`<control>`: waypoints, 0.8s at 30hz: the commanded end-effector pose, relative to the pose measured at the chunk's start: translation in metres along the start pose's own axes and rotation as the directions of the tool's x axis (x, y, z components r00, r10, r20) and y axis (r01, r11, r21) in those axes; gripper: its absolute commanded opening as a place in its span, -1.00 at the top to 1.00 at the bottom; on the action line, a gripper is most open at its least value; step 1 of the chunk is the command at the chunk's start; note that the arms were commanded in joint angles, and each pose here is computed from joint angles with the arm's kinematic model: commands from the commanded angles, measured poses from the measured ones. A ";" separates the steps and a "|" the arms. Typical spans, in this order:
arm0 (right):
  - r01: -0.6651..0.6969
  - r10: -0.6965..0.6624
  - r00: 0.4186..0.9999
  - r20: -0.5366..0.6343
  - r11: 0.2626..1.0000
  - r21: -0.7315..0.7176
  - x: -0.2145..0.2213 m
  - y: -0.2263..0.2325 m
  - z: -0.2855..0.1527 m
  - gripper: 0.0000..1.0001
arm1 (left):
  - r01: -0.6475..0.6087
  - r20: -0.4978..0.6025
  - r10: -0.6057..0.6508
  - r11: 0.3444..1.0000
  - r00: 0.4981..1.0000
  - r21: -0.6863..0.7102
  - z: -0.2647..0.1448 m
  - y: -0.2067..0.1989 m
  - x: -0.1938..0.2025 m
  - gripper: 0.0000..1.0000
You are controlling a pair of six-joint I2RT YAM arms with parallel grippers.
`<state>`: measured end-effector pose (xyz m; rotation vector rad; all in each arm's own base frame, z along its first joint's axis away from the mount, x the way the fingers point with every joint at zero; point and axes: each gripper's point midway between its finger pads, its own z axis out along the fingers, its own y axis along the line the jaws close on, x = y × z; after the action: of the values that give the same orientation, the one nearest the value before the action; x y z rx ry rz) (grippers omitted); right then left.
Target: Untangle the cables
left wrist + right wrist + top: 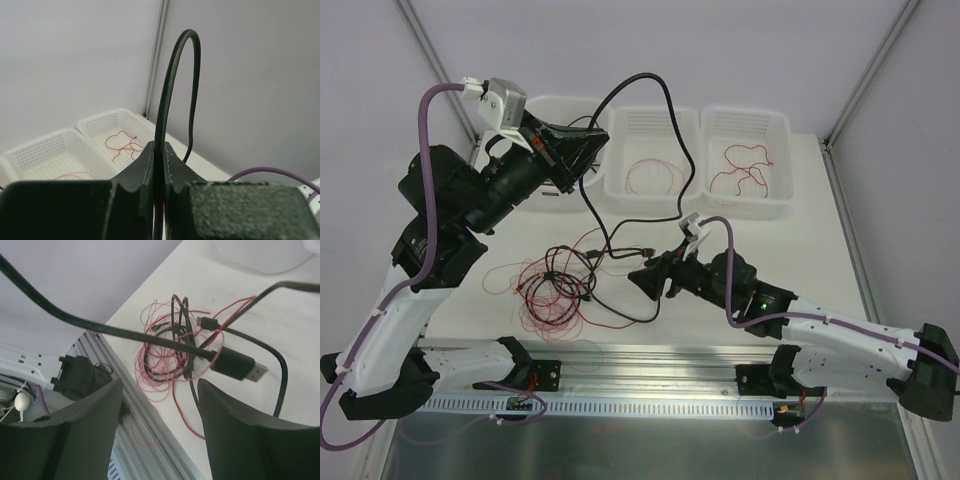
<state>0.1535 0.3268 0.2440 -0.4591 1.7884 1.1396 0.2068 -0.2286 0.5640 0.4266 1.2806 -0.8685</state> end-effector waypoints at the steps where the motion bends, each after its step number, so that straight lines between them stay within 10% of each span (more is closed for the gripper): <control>1: -0.011 0.014 0.993 0.115 0.999 -0.030 -0.038 0.020 0.020 -0.29 | 0.020 0.109 -0.023 0.999 0.994 0.028 -0.008 -0.010 -0.035 1.00; 24: -0.089 0.068 0.982 0.178 0.989 0.117 -0.037 -0.006 0.045 0.42 | 0.021 0.111 -0.023 1.000 0.994 0.020 -0.016 -0.009 -0.033 1.00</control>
<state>0.1958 0.3503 0.2346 -0.2721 1.8207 1.0088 0.1963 -0.2177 0.5721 0.4107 1.2526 -0.8779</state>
